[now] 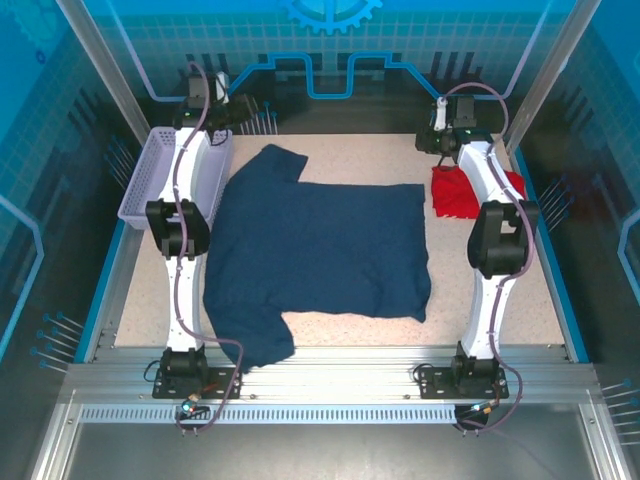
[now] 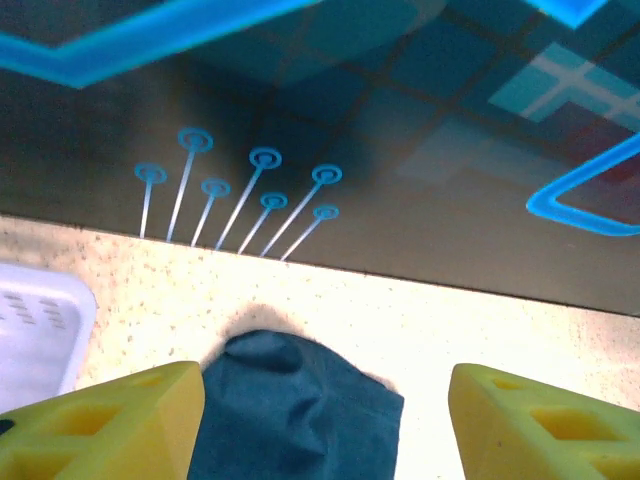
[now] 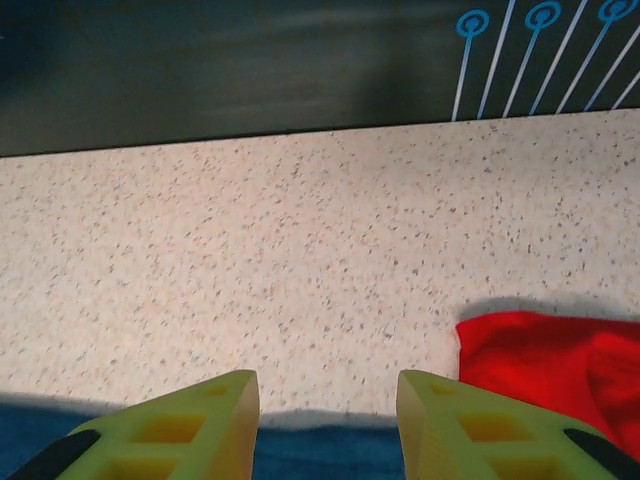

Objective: Fold the inside-out t-shirt
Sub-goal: Flatten out the T-shirt at the center of the table, then move the T-shirt to the center of the table.

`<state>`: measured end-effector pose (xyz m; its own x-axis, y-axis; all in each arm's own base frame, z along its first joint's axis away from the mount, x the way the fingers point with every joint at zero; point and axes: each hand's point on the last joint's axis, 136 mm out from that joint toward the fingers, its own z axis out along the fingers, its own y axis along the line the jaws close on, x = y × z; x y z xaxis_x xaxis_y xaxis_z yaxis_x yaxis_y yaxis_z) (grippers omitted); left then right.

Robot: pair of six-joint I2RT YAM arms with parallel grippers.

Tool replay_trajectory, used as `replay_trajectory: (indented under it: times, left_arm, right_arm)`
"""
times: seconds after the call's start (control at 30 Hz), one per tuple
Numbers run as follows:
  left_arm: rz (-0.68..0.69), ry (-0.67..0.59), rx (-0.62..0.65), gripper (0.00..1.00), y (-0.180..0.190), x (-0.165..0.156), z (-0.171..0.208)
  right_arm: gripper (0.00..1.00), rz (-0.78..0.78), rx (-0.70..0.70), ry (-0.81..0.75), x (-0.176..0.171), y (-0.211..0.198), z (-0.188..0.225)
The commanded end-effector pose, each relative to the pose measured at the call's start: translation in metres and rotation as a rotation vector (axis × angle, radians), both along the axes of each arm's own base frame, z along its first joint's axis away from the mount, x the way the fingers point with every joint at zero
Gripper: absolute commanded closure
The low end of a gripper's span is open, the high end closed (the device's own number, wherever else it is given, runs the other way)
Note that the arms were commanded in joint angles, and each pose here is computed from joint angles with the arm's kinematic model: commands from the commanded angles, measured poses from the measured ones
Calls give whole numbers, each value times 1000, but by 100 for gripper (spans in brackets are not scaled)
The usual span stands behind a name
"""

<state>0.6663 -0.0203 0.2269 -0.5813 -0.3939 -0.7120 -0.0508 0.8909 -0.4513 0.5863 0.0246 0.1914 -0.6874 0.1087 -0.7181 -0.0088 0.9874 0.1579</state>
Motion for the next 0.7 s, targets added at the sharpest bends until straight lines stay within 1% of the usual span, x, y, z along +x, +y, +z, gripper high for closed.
replay_trajectory:
  times: [0.0,0.03,0.07,0.13,0.2,0.27,0.3,0.4,0.53,0.67]
  left_arm:
    - [-22,-46,-54,32,-33,-60,78]
    - [-36,-46,-83,32,-44,-73,73]
    - [-61,-67,-125,32,-58,-93,74]
    - [-88,-79,-205,31,-81,-129,62]
    - [-97,-59,-283,31,-99,-166,41]
    - [-110,-24,-324,31,-115,-195,12]
    - [-119,-1,-328,31,-121,-208,-4]
    - [-145,96,-296,30,-132,-236,-50]
    - [-157,193,-244,30,-132,-261,-97]
    - [-157,263,-222,30,-129,-272,-131]
  right_arm:
    - [57,53,17,40,-61,23,32]
    - [57,53,29,75,-78,27,22]
    - [57,49,47,114,-99,30,11]
    - [57,69,86,190,-140,42,-16]
    - [57,92,123,267,-179,53,-41]
    - [56,100,162,324,-208,58,-61]
    - [55,103,176,338,-216,60,-67]
    - [55,85,194,389,-217,60,-86]
    - [55,84,223,480,-200,70,-119]
    - [55,20,132,580,-178,54,-155]
